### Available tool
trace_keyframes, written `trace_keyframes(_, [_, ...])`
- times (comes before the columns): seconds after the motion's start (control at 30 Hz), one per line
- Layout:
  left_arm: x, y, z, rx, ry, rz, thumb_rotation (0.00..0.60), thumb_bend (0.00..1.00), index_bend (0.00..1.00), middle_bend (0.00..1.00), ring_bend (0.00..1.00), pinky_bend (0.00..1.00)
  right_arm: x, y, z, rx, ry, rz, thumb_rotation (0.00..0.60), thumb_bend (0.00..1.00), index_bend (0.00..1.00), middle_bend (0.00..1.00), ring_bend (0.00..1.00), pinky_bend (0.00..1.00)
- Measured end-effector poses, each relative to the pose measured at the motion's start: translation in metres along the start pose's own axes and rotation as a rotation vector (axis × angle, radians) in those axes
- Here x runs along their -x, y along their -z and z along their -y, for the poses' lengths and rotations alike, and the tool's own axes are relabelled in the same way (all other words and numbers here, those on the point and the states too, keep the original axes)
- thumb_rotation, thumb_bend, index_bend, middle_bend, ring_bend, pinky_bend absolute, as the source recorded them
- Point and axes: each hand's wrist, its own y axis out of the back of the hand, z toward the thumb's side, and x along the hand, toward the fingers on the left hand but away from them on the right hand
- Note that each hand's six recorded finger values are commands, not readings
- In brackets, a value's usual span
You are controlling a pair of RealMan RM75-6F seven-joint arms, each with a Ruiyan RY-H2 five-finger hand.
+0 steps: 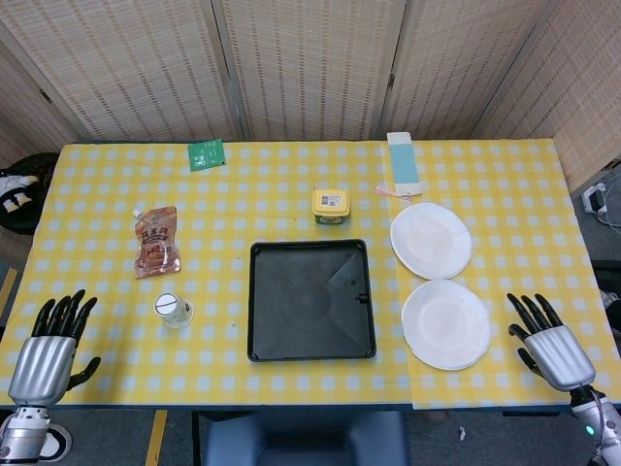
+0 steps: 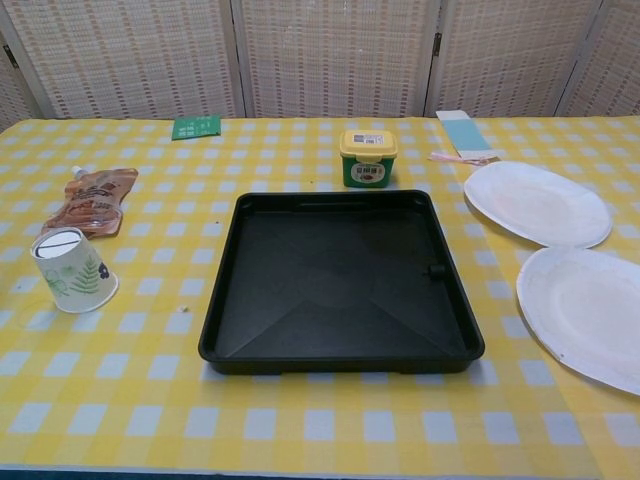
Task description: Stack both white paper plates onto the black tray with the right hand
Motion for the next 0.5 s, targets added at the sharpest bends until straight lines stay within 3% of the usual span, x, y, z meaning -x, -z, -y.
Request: trace_keyframes(0.5, [0.003,0.006,0.002,0.01,0.029,-0.01,0.6,0.28,0.0,0.0,0.0,0.0,0.033,-0.017,0.033,0.01,-0.031,-0.037,0.6,0.4,0.45,0.0,0.0,0.0])
